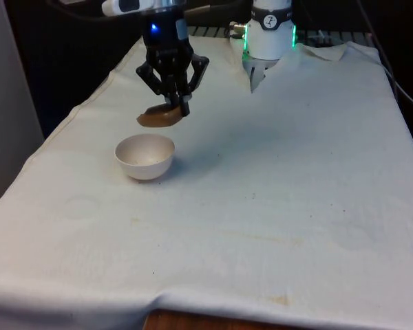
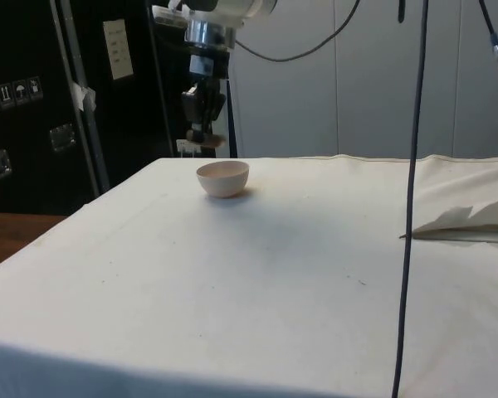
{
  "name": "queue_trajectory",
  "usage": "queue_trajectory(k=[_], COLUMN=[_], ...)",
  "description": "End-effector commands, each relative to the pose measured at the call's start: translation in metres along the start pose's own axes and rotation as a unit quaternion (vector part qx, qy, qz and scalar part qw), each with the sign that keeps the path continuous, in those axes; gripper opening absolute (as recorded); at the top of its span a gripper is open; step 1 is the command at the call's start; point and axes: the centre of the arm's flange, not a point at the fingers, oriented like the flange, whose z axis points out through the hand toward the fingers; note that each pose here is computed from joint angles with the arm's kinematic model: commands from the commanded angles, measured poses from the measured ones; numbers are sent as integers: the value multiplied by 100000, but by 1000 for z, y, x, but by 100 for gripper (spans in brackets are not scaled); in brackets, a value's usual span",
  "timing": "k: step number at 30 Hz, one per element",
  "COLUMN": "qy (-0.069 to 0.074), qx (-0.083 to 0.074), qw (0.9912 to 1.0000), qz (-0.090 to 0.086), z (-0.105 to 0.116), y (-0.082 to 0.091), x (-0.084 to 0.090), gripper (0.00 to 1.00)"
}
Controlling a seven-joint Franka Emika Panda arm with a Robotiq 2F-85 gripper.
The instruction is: Pour the coffee beans from the cup into the bowl.
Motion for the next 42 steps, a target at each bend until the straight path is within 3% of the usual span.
queue_trajectory(k=[1, 7, 9, 15, 16, 24, 25, 26, 33, 34, 37, 42], qy=[-66, -121, -56, -227, -274, -99, -114, -70, 305, 354, 533, 904], qx=[955, 2324, 1941, 3530, 3040, 4582, 3861, 4786, 6108, 5510, 6874, 7701], qw=[99995, 99967, 99976, 99925, 99941, 99877, 99908, 99866, 99788, 99823, 99735, 99668], qz=[264, 1060, 1020, 1575, 1571, 1896, 1850, 1963, 2239, 2218, 2331, 2483], z=[-1, -2, -3, 2, 1, 11, 10, 12, 16, 16, 16, 17], y=[3, 14, 14, 23, 23, 35, 33, 36, 50, 49, 53, 55], x=[2, 4, 4, 3, 2, -1, -1, -1, -3, -3, -2, -2], gripper=[1, 1, 1, 1, 1, 1, 1, 1, 1, 1, 1, 1])
